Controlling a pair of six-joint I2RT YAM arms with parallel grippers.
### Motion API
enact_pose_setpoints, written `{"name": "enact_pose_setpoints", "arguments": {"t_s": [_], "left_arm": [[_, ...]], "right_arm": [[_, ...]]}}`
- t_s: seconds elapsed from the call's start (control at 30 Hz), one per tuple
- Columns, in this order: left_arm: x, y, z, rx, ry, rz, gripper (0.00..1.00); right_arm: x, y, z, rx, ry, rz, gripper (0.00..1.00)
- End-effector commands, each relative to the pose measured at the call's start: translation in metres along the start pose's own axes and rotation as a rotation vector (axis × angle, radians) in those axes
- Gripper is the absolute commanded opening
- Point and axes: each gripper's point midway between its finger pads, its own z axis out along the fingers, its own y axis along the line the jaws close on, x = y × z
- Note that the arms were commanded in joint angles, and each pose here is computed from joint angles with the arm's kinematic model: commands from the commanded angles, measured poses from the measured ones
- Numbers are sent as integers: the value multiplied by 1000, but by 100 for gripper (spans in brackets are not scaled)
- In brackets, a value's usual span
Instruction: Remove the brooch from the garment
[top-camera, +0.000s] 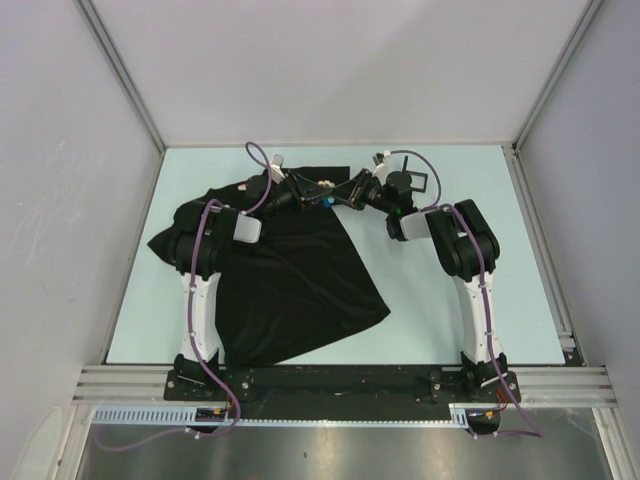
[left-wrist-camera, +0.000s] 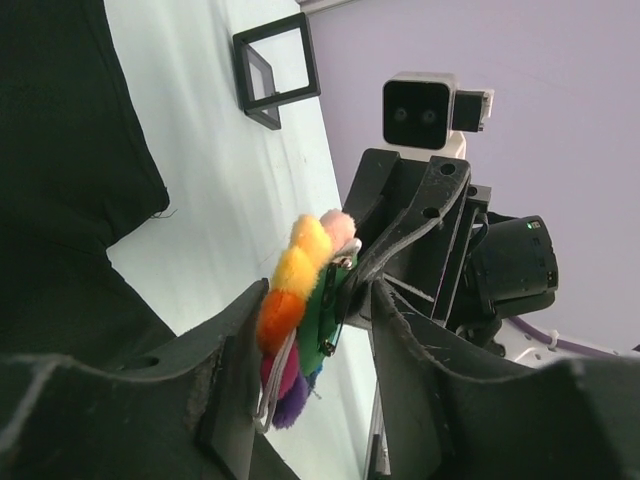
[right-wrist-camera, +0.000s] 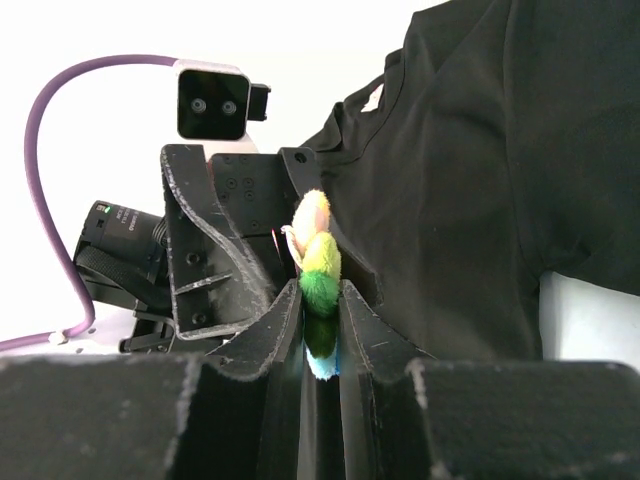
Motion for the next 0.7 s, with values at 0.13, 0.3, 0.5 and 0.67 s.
{"name": "enact_pose_setpoints", "arguments": {"t_s": [0.13,0.3,0.5,0.67], "left_arm": [[-11,-36,-8,135,-26,54,60],[-11,-37,-9,171,-24,12,46],[-10,-37,-11,209,-26,-2,40],[-11,-40,-12,209,-30,11,45]], "right_arm": [[-26,34,-7,-83,-43,-44,0],[-30,33,-10,-101,-58,-22,0],[-29,28,-11,-110,-58,3,0],[-30,26,-11,-100,-57,3,0]]}}
